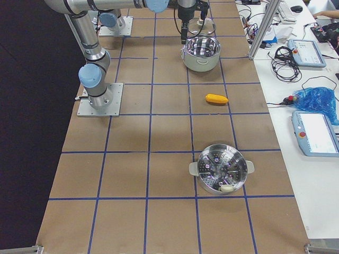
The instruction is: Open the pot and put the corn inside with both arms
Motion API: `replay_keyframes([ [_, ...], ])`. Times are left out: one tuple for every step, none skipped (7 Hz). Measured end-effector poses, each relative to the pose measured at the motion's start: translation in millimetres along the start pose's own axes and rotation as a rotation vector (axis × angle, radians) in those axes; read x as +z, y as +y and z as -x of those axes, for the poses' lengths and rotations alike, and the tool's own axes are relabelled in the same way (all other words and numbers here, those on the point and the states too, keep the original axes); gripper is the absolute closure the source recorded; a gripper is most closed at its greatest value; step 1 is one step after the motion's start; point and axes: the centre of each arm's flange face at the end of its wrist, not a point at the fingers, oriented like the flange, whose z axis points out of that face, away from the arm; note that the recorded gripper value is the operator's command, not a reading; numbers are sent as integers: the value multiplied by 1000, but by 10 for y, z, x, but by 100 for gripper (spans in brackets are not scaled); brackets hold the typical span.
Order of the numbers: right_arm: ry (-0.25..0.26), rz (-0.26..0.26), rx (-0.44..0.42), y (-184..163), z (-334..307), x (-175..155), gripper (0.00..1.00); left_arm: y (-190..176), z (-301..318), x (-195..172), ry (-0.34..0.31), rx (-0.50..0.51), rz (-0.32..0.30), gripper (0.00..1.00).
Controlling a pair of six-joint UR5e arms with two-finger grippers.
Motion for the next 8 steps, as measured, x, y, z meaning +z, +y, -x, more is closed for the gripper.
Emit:
replay_keyframes([
  [-1, 9, 14, -157, -212, 86, 0, -15, 12, -21, -2, -1, -14, 0],
  [-1, 10, 16, -321, -348, 224, 0, -42, 24, -58, -7, -2, -40, 0],
  [-2, 7, 10, -555, -422, 471, 0, -73, 36, -89, -9, -4, -62, 0],
  [-1, 0, -1, -875, -470, 851, 1, -119, 46, -128, 0, -5, -81, 0],
  [-1, -10, -11, -1184, -506, 1281, 1, -165, 44, -170, 16, -6, -94, 0],
  [0, -21, -21, -1448, -538, 1754, 2, -170, 40, -181, 21, -6, -93, 0],
  [1, -35, -30, -1643, -567, 2232, 2, -148, 29, -177, 22, -4, -88, 0],
  [4, -49, -37, -1770, -591, 2669, 5, -99, 14, -175, 20, -2, -71, 0],
])
